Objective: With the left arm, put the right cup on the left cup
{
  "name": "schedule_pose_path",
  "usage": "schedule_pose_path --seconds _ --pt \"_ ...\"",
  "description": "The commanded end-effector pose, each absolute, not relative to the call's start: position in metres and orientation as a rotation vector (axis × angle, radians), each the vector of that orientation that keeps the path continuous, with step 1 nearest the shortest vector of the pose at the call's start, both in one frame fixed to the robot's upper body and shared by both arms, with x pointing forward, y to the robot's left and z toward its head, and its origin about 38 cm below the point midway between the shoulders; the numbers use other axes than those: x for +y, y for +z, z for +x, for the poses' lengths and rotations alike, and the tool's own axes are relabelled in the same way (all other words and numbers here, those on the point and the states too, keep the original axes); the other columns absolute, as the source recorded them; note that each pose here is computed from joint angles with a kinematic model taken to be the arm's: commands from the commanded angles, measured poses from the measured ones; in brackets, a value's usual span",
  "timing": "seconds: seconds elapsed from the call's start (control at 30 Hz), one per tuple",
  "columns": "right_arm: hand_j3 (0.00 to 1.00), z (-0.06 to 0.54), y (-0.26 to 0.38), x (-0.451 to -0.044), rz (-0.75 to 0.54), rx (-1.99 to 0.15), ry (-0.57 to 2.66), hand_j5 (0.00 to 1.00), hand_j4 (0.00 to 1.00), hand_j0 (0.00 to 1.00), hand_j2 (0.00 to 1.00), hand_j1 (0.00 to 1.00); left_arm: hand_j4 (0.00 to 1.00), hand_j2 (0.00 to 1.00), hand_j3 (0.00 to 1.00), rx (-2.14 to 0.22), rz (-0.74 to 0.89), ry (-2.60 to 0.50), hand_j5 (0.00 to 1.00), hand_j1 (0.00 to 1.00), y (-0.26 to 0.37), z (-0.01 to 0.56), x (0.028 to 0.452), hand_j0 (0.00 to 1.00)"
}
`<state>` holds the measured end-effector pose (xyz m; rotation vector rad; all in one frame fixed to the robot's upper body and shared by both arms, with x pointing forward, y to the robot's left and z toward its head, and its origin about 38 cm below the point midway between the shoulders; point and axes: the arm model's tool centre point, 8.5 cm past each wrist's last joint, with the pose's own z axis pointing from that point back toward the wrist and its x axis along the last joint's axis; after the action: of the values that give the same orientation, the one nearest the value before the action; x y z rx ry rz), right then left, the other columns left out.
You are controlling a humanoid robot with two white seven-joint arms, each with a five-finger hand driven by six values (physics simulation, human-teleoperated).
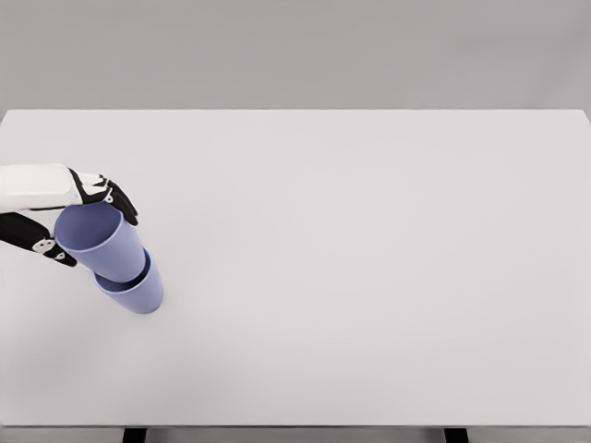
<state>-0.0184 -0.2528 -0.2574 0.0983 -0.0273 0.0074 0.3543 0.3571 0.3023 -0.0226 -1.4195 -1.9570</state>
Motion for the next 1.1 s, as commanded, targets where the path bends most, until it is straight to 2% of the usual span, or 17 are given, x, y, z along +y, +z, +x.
schedule_pose_path --seconds 0.0,0.1,0.2,0.23,0.5,0.57,0.9,0.93,0.97,1.07 --pt "1.00 -0.018 -0.257 -0.253 0.099 -0.027 0.008 1.00 1.00 1.00 1.00 1.00 0.52 0.52 0.52 -1.421 -0.019 -1.945 0.52 0.52 0.303 0.355 0.359 0.52" --pt "1.00 -0.018 -0.257 -0.253 0.099 -0.027 0.008 1.00 1.00 1.00 1.00 1.00 0.53 0.53 0.53 -1.419 -0.016 -1.941 0.53 0.53 0.303 0.356 0.361 0.53" --pt "1.00 -0.018 -0.257 -0.253 0.099 -0.027 0.008 1.00 1.00 1.00 1.00 1.00 0.70 0.70 0.70 -1.419 -0.016 -1.941 0.70 0.70 0.303 0.356 0.361 0.70" --pt "1.00 -0.018 -0.257 -0.253 0.099 -0.027 0.008 1.00 1.00 1.00 1.00 1.00 0.79 0.79 0.79 -1.419 -0.016 -1.941 0.79 0.79 0.303 0.356 0.361 0.79" --pt "1.00 -0.018 -0.257 -0.253 0.099 -0.027 0.008 1.00 1.00 1.00 1.00 1.00 0.86 0.86 0.86 -1.428 -0.010 -1.942 0.86 0.86 0.306 0.357 0.360 0.86" --pt "1.00 -0.018 -0.257 -0.253 0.099 -0.027 0.008 1.00 1.00 1.00 1.00 1.00 0.90 0.90 0.90 -1.433 -0.004 -1.942 0.90 0.90 0.308 0.357 0.360 0.90" --pt "1.00 -0.018 -0.257 -0.253 0.099 -0.027 0.008 1.00 1.00 1.00 1.00 1.00 0.93 0.93 0.93 -1.431 -0.009 -1.941 0.93 0.93 0.306 0.356 0.360 0.93" --pt "1.00 -0.018 -0.257 -0.253 0.099 -0.027 0.008 1.00 1.00 1.00 1.00 1.00 0.96 0.96 0.96 -1.434 -0.004 -1.939 0.96 0.96 0.308 0.356 0.361 0.96" --pt "1.00 -0.018 -0.257 -0.253 0.099 -0.027 0.008 1.00 1.00 1.00 1.00 1.00 1.00 1.00 1.00 -1.469 0.024 -1.933 1.00 1.00 0.322 0.357 0.362 1.00" --pt "1.00 -0.018 -0.257 -0.253 0.098 -0.029 0.008 1.00 1.00 1.00 1.00 1.00 1.00 1.00 1.00 -1.599 0.024 -1.859 1.00 1.00 0.364 0.349 0.364 1.00"
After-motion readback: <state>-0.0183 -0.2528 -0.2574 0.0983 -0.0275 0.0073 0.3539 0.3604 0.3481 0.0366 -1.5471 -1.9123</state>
